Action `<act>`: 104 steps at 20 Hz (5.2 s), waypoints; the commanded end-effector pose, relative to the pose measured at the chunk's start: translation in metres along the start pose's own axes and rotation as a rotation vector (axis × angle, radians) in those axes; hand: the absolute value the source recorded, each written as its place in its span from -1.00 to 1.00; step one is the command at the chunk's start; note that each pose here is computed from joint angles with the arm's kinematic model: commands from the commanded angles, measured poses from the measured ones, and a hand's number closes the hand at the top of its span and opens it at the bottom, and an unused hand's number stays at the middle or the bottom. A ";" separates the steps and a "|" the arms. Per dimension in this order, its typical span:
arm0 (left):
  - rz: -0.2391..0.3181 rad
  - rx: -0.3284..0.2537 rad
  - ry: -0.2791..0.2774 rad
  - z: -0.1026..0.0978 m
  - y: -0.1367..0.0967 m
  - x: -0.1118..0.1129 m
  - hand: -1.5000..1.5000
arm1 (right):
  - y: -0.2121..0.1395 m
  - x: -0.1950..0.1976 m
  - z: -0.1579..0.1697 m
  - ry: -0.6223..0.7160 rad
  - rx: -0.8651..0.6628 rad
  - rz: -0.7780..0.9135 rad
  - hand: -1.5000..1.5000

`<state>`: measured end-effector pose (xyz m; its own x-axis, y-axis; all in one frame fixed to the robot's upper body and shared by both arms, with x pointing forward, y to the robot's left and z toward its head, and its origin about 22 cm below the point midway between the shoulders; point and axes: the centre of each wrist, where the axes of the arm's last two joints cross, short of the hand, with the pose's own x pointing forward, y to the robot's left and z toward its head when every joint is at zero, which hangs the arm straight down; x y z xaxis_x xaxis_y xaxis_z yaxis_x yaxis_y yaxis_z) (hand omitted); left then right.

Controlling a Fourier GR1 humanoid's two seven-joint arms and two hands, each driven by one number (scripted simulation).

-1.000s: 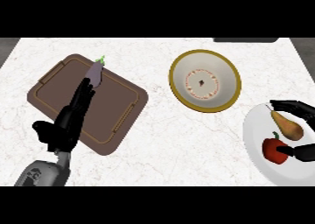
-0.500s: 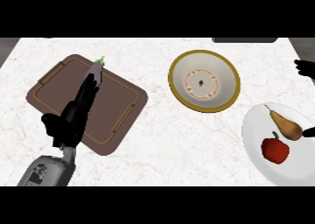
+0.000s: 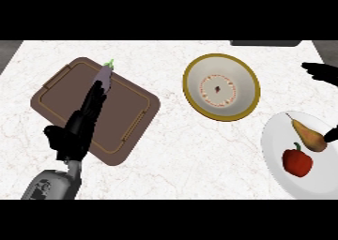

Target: Pick the pear from the plate and place it in the bowl

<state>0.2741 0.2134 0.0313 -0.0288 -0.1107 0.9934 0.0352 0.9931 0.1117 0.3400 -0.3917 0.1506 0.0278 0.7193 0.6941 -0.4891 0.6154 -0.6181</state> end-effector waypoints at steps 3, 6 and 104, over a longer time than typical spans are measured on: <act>0.006 0.013 0.002 0.002 0.005 -0.020 0.00 | 0.008 -0.010 -0.020 0.149 0.135 0.066 -1.00; 0.000 -0.005 -0.010 -0.003 -0.001 -0.002 0.00 | 0.013 -0.028 -0.030 0.179 0.154 0.073 -1.00; -0.004 0.013 0.001 -0.001 0.007 0.006 0.00 | 0.117 0.155 0.082 -0.962 -0.052 -0.037 1.00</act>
<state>0.2733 0.2227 0.0313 -0.0194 -0.1081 0.9940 0.0145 0.9940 0.1084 0.2126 -0.2347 0.1891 -0.7155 0.1224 0.6878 -0.4884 0.6164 -0.6177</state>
